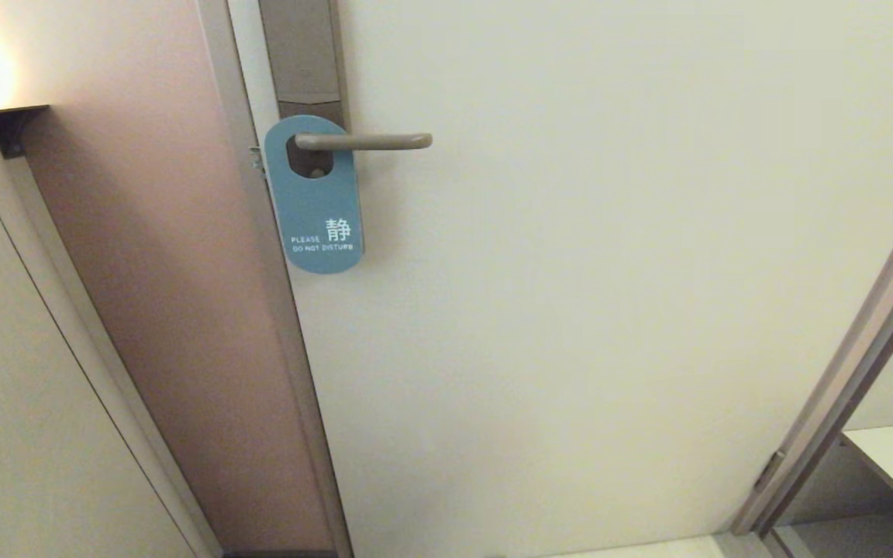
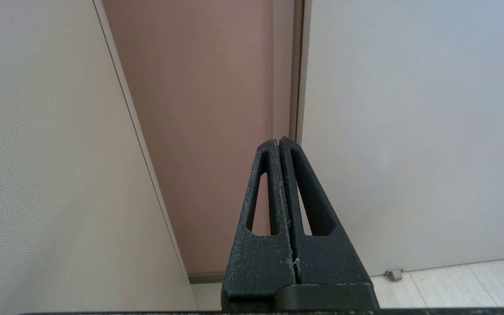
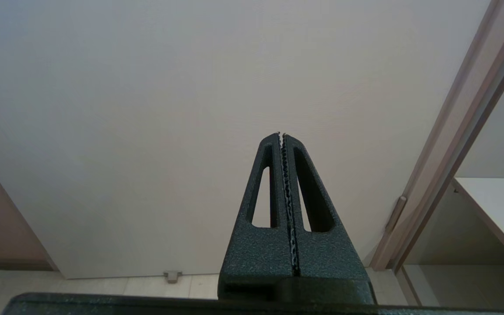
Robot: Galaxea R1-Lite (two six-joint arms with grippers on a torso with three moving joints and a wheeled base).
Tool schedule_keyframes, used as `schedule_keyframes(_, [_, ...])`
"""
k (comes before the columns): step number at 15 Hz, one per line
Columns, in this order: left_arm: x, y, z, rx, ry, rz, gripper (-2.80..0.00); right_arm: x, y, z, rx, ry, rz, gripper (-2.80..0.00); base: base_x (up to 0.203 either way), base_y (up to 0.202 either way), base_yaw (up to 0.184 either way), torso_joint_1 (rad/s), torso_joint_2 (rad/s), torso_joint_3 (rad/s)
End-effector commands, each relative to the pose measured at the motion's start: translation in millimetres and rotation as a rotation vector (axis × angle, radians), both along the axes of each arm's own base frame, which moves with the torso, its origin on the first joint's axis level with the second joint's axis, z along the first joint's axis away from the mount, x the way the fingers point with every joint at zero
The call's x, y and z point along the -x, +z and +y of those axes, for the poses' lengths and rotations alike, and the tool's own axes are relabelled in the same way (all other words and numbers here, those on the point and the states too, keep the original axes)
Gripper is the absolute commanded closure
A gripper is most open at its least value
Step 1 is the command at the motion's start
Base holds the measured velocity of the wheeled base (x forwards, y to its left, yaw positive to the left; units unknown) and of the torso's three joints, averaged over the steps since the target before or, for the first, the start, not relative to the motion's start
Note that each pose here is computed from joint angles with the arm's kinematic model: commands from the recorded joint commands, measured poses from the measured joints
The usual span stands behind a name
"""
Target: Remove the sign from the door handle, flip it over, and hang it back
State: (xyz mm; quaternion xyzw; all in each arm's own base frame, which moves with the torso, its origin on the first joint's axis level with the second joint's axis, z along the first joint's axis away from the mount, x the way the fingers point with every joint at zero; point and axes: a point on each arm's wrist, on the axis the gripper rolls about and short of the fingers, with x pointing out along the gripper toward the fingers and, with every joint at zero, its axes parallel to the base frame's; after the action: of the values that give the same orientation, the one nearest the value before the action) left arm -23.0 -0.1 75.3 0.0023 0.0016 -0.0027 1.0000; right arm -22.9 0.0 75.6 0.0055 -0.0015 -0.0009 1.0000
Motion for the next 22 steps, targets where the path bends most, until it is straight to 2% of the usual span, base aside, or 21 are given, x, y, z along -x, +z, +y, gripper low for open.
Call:
schedule_keyframes(1, [-0.1, 0.0, 0.0, 0.0, 0.001, 0.001, 0.0, -0.1, 0.1, 0.0, -0.001, 0.0, 0.001, 0.0, 0.0, 0.0, 0.0, 0.0, 0.0, 0.0])
schedule_keyframes(22, [-0.1, 0.0, 0.0, 0.0, -0.001, 0.001, 0.0, -0.1, 0.1, 0.0, -0.004, -0.002, 0.001, 0.0, 0.0, 0.0, 0.0, 0.0, 0.0, 0.0])
